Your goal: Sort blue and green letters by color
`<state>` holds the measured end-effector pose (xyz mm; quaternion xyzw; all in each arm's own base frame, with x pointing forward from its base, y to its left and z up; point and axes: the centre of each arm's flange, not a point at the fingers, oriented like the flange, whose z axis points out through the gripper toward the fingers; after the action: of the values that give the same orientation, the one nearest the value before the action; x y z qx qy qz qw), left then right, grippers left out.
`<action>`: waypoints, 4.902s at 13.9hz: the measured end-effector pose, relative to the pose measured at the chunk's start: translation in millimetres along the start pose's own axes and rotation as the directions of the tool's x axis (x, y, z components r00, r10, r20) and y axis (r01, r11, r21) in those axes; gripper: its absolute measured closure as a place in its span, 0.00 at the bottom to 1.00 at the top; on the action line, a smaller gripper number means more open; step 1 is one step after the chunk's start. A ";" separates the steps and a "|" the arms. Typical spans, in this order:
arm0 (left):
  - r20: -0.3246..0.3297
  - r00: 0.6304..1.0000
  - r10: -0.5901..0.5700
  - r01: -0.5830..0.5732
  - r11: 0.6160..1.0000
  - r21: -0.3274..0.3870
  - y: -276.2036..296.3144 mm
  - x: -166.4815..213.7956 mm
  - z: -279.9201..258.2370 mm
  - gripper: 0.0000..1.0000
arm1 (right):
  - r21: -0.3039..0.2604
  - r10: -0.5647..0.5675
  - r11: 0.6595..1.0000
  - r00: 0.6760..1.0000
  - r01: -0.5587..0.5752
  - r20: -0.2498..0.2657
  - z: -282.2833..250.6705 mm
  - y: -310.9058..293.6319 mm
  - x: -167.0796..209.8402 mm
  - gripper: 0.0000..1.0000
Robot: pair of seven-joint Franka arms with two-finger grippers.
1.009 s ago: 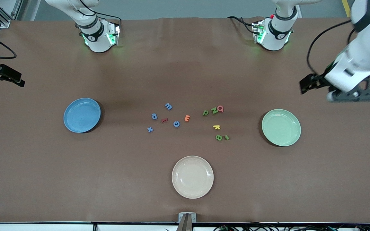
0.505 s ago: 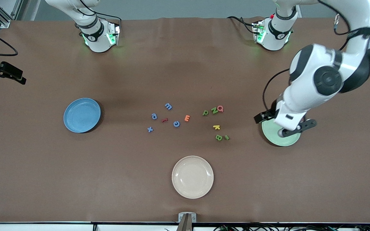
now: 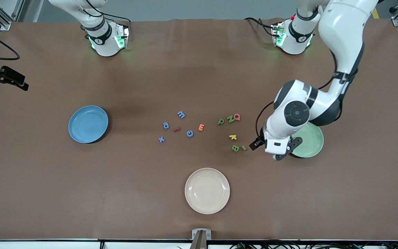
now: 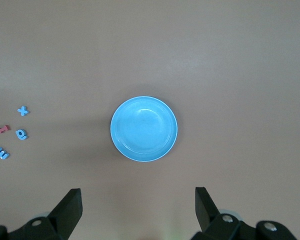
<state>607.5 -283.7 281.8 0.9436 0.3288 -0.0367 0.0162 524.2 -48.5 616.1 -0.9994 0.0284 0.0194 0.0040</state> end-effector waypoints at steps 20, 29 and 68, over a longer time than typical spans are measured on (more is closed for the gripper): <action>0.008 1.000 -0.019 0.018 0.999 0.030 -0.8 22.9 56.1 0.90 | -0.008 -0.039 0.999 0.995 0.040 0.087 120.2 -27.0 86.0 0.00; 0.074 0.988 0.133 -0.145 0.970 0.194 -112.6 109.4 -12.4 0.90 | 0.025 0.142 0.989 0.988 -0.144 0.066 179.3 -130.4 89.6 0.00; 0.090 0.968 -0.233 0.241 0.967 -0.083 47.8 -25.7 111.2 0.35 | -0.026 -0.264 0.965 0.959 0.262 -0.106 444.5 -373.5 18.3 0.29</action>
<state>610.6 -343.2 173.3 0.8935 0.4396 -0.0602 0.0688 546.6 327.4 173.8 -0.9939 -0.1046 -0.0356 -0.0006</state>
